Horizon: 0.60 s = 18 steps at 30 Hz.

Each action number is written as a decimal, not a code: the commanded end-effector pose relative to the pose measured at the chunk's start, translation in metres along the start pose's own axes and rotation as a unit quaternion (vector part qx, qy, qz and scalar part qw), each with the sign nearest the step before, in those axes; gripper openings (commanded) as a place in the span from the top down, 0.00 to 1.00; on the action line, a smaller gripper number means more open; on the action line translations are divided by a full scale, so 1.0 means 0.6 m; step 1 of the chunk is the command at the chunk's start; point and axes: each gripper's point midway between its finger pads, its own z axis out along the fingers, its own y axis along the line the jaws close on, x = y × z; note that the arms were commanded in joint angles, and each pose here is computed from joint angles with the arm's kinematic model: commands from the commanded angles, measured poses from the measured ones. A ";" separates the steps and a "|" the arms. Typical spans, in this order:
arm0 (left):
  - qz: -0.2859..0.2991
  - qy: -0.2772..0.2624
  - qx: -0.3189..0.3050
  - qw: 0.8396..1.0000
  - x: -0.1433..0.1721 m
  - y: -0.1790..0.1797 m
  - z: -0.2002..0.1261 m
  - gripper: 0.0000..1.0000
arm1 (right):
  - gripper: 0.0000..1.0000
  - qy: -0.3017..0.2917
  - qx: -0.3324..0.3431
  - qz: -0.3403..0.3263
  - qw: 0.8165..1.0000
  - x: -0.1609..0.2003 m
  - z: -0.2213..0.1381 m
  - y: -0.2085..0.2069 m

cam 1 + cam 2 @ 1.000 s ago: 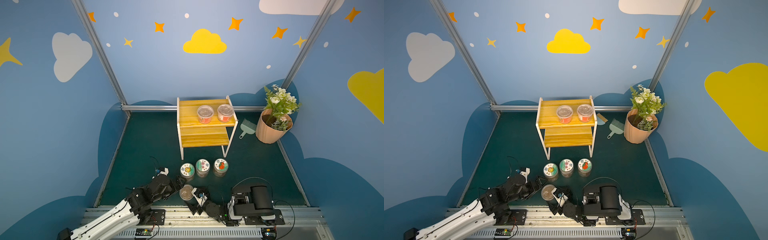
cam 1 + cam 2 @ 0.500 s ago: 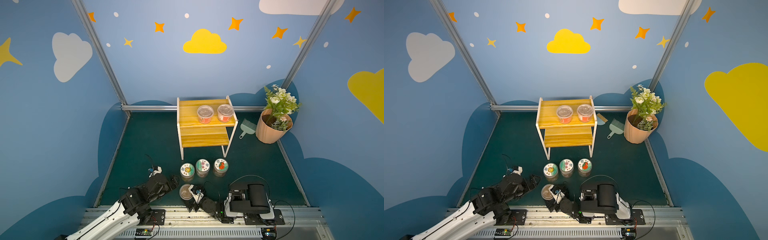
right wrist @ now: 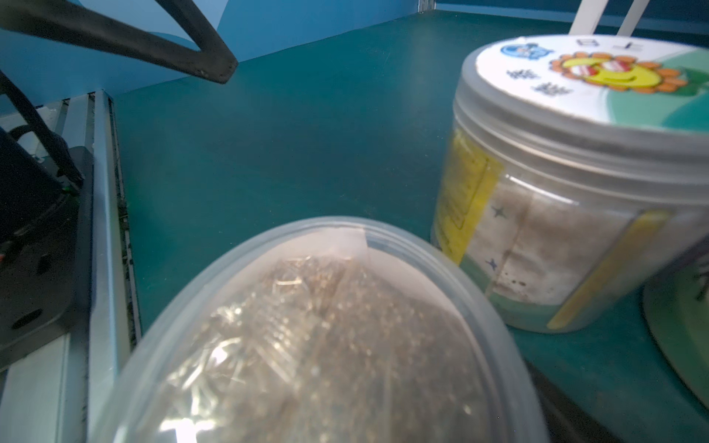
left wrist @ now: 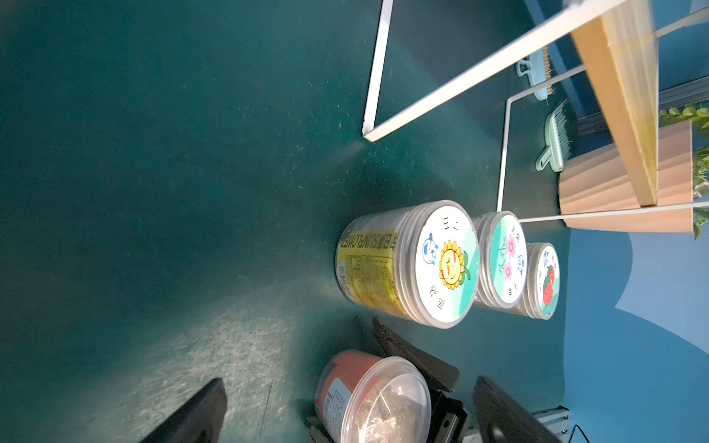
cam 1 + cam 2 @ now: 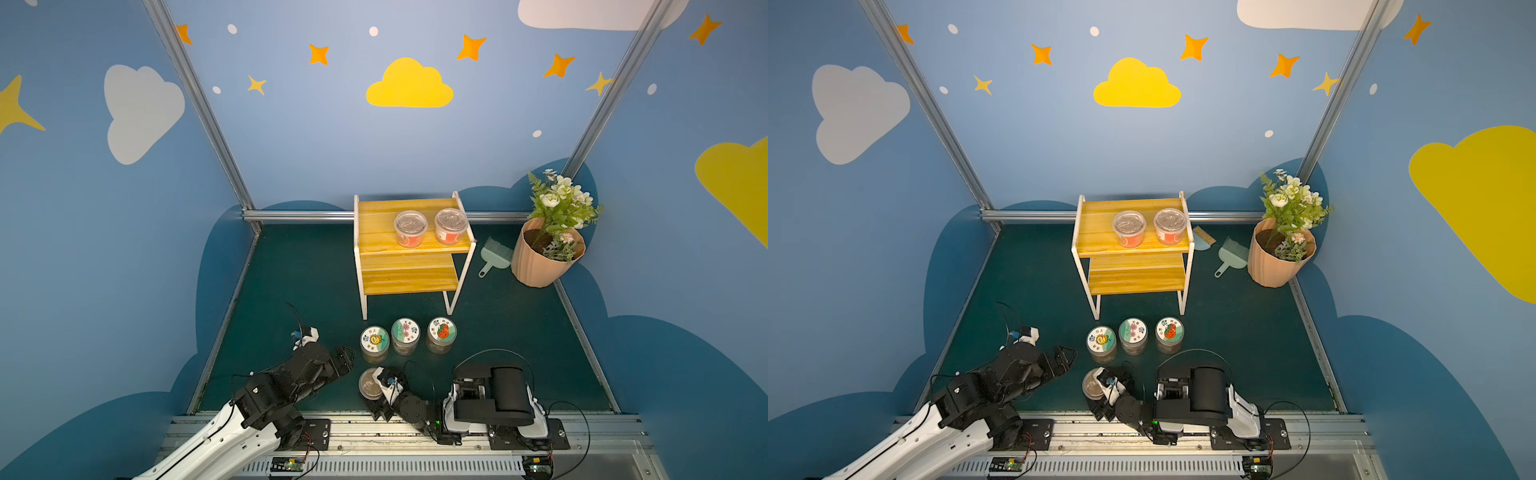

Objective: Place the seed container on the shelf
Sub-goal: Pick up the seed jar at the center of the board.

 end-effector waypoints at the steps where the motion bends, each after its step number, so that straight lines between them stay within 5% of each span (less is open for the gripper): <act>1: 0.026 -0.016 -0.007 0.999 -0.017 -0.006 -0.019 0.00 | 0.14 0.015 0.009 -0.013 1.000 0.015 0.001 -0.004; 18: 0.077 -0.061 -0.001 0.995 -0.074 -0.058 -0.081 0.00 | 0.31 -0.016 0.033 -0.040 0.999 -0.035 -0.037 0.008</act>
